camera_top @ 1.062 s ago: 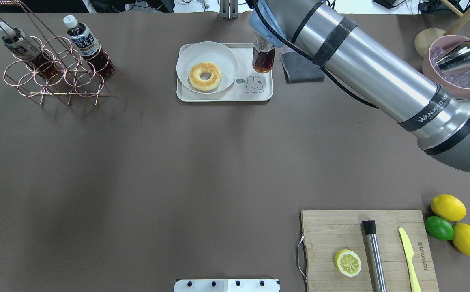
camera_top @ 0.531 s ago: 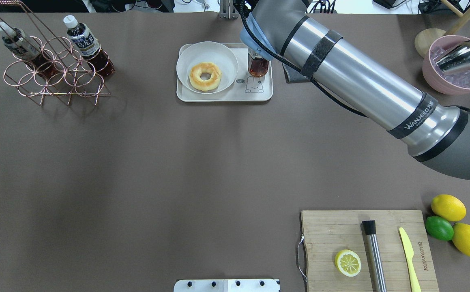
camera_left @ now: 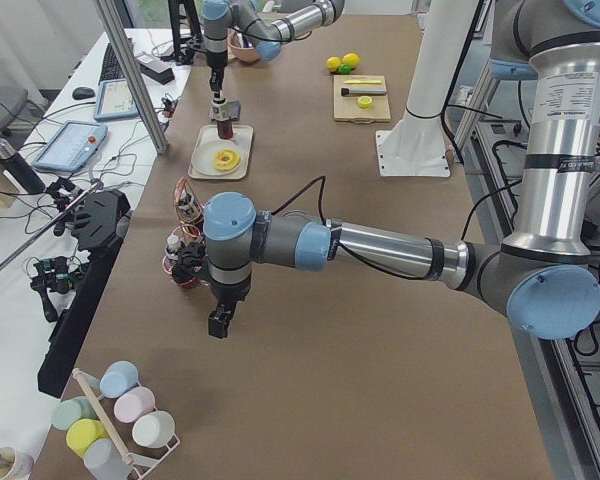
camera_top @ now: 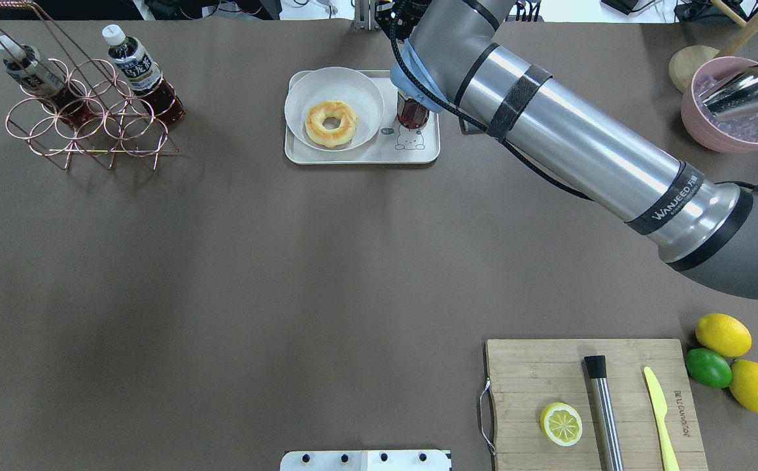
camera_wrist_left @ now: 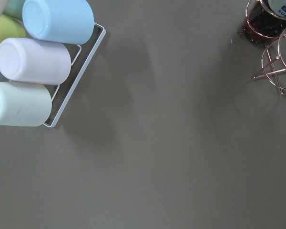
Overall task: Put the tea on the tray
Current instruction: 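Carry the tea bottle with the right gripper onto the tray beside the bowl, then open the right gripper and withdraw it away from the tray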
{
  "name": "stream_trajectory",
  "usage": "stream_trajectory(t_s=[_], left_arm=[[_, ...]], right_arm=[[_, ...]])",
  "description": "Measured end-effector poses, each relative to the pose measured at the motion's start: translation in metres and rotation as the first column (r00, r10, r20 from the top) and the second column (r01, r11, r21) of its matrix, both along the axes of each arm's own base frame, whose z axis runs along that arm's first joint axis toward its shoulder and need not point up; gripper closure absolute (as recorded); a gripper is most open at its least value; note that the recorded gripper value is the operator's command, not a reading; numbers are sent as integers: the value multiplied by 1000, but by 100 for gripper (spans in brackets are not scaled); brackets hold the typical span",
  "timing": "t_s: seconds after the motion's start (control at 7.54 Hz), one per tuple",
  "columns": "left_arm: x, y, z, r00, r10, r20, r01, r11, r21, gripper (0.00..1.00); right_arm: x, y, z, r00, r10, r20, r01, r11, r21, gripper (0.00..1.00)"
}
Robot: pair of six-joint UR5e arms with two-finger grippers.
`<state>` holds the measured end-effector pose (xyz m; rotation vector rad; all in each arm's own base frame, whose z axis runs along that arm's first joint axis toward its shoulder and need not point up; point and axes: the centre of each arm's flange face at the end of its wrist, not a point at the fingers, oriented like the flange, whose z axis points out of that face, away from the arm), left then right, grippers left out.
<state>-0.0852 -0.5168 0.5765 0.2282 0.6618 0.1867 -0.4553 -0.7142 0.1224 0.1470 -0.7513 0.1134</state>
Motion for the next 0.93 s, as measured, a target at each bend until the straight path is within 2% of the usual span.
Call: stream_trajectory(t_s=[0.53, 0.66, 0.93], left_arm=[[0, 1, 1, 1000, 0, 0, 0, 1000, -2, 2], [0, 1, 1, 1000, 1, 0, -1, 1000, -1, 2], [0, 1, 1, 1000, 3, 0, -3, 1000, 2, 2]], right_arm=[[13, 8, -17, 1000, -10, 26, 9, 1000, 4, 0], [26, 21, -34, 999, -16, 35, 17, 1000, -19, 0], [61, 66, -75, 1000, -22, 15, 23, 997, -77, 0]])
